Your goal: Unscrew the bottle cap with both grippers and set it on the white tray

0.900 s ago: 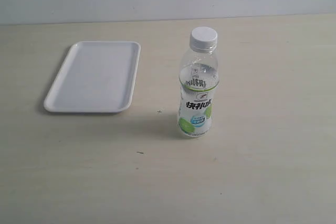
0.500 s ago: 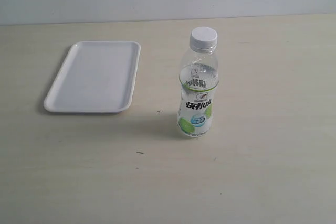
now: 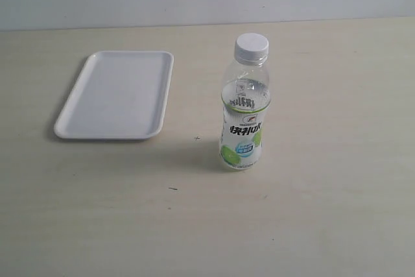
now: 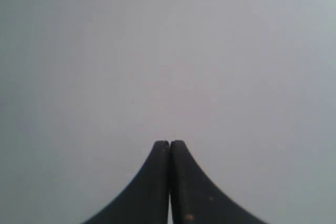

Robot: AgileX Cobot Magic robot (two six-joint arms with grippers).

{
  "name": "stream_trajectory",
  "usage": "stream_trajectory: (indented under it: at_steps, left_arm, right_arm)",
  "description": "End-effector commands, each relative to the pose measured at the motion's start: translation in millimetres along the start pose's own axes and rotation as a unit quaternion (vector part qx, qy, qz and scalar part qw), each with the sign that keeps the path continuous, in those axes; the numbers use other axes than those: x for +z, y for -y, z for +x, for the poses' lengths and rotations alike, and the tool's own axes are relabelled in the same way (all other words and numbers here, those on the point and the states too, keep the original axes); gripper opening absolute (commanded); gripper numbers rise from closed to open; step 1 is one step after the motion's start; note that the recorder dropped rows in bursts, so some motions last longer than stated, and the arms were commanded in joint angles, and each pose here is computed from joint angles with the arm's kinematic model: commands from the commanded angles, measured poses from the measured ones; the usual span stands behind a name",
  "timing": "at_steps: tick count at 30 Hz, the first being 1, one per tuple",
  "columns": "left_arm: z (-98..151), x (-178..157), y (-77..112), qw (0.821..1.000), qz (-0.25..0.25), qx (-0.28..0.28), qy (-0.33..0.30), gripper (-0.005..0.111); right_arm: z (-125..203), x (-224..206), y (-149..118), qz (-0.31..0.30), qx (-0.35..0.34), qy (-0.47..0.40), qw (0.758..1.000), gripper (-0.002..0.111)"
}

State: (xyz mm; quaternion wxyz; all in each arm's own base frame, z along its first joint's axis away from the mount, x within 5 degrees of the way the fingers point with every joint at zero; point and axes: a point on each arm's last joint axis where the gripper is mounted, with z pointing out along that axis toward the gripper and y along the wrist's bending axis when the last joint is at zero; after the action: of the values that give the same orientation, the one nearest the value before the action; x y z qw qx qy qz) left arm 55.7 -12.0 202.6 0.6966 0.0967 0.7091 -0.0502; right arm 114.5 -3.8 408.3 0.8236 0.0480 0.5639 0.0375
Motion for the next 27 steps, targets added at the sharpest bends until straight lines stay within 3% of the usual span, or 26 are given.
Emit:
stream_trajectory:
  at_steps: [1,5,8,13,16,18,21,24,27]
  left_arm:
    - [-1.6,-0.6,-0.2,1.000,-0.002,0.001,0.006,0.000]
    - [-1.6,-0.6,-0.2,1.000,-0.002,0.001,0.006,0.000]
    - [-1.6,-0.6,-0.2,1.000,-0.002,0.001,0.006,0.000]
    - [-1.6,-0.6,-0.2,1.000,-0.002,0.001,0.006,0.000]
    - [-1.6,-0.6,-0.2,1.000,-0.002,0.001,0.006,0.000]
    - [-1.6,-0.6,-0.2,1.000,-0.002,0.001,0.006,0.000]
    - [-1.6,-0.6,-0.2,1.000,-0.002,0.001,0.006,0.000]
    - [-1.6,-0.6,-0.2,1.000,-0.002,0.001,0.006,0.000]
    - [-1.6,-0.6,-0.2,1.000,-0.002,0.001,0.006,0.000]
  right_arm:
    - [61.7,49.3,4.8,0.010,-0.033,-0.246,0.969,0.000]
    - [137.7,58.0,12.9,-0.001,-0.075,-0.403,0.912,0.000]
    - [168.6,54.6,17.6,0.006,-0.069,-0.417,0.906,0.000]
    - [221.2,12.0,25.5,0.024,-0.070,-0.418,0.905,0.000]
    - [234.9,-12.6,5.1,-0.068,-0.075,-0.404,0.909,0.000]
    - [238.7,-27.8,-16.8,-0.195,-0.070,-0.381,0.901,0.000]
    - [241.0,-34.8,-22.4,-0.235,-0.067,-0.399,0.884,0.000]
    - [242.2,-45.6,-33.4,-0.323,-0.080,-0.411,0.849,0.000]
    - [240.7,-45.5,-35.9,-0.333,-0.069,-0.403,0.850,0.000]
